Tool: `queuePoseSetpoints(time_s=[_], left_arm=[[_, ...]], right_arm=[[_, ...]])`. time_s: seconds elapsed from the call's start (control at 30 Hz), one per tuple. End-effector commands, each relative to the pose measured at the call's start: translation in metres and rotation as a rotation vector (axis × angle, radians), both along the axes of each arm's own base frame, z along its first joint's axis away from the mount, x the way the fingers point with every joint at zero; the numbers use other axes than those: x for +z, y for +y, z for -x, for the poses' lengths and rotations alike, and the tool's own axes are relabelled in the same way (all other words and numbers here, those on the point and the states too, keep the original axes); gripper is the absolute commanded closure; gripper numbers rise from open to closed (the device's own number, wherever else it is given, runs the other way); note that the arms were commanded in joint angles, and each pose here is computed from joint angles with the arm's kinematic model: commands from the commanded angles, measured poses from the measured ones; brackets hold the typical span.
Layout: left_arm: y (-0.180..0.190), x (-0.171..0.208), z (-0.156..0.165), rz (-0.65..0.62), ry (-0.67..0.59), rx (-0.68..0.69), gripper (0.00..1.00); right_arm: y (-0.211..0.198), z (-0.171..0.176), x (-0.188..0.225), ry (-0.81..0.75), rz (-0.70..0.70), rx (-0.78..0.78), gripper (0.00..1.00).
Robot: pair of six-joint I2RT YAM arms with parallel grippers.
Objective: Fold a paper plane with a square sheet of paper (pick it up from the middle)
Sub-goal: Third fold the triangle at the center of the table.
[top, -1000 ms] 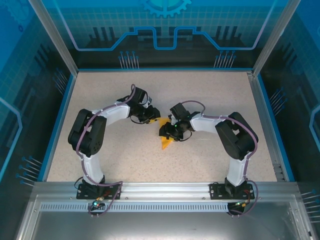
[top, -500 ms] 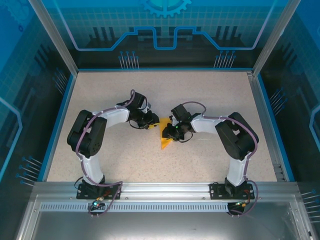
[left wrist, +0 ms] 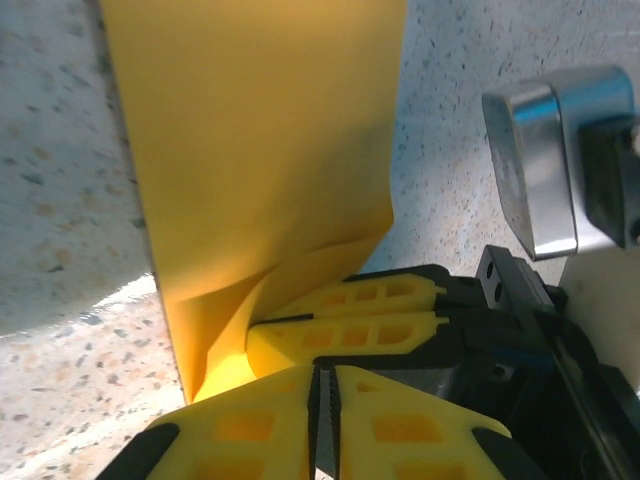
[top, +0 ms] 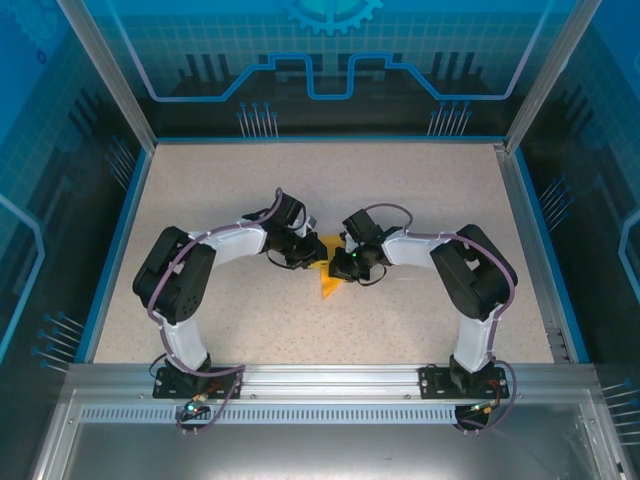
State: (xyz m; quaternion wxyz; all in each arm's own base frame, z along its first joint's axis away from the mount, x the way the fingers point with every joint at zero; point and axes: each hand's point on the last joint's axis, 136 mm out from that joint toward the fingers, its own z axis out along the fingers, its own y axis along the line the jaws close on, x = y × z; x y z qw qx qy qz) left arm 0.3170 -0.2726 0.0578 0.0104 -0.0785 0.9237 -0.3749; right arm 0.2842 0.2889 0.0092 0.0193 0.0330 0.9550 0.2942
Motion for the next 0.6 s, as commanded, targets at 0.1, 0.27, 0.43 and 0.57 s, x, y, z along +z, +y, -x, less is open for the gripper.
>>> queuePoseSetpoints(time_s=[0.1,0.27,0.43,0.57], left_arm=[[0.0,-0.017,0.01,-0.028,0.051,-0.007,0.89],[0.002,-0.03,0.013,-0.068,0.078,-0.002,0.92],[0.005,-0.039,0.014,-0.089,0.095,0.005,0.94],[0.012,-0.049,0.016,-0.135,0.108,0.021,0.96]], right_arm=[[-0.029,0.023,-0.036,0.099,0.149,-0.013,0.91],[-0.029,0.023,-0.036,0.1,0.15,-0.019,0.91],[-0.029,0.022,-0.035,0.101,0.15,-0.022,0.91],[-0.029,0.022,-0.035,0.102,0.15,-0.029,0.91]])
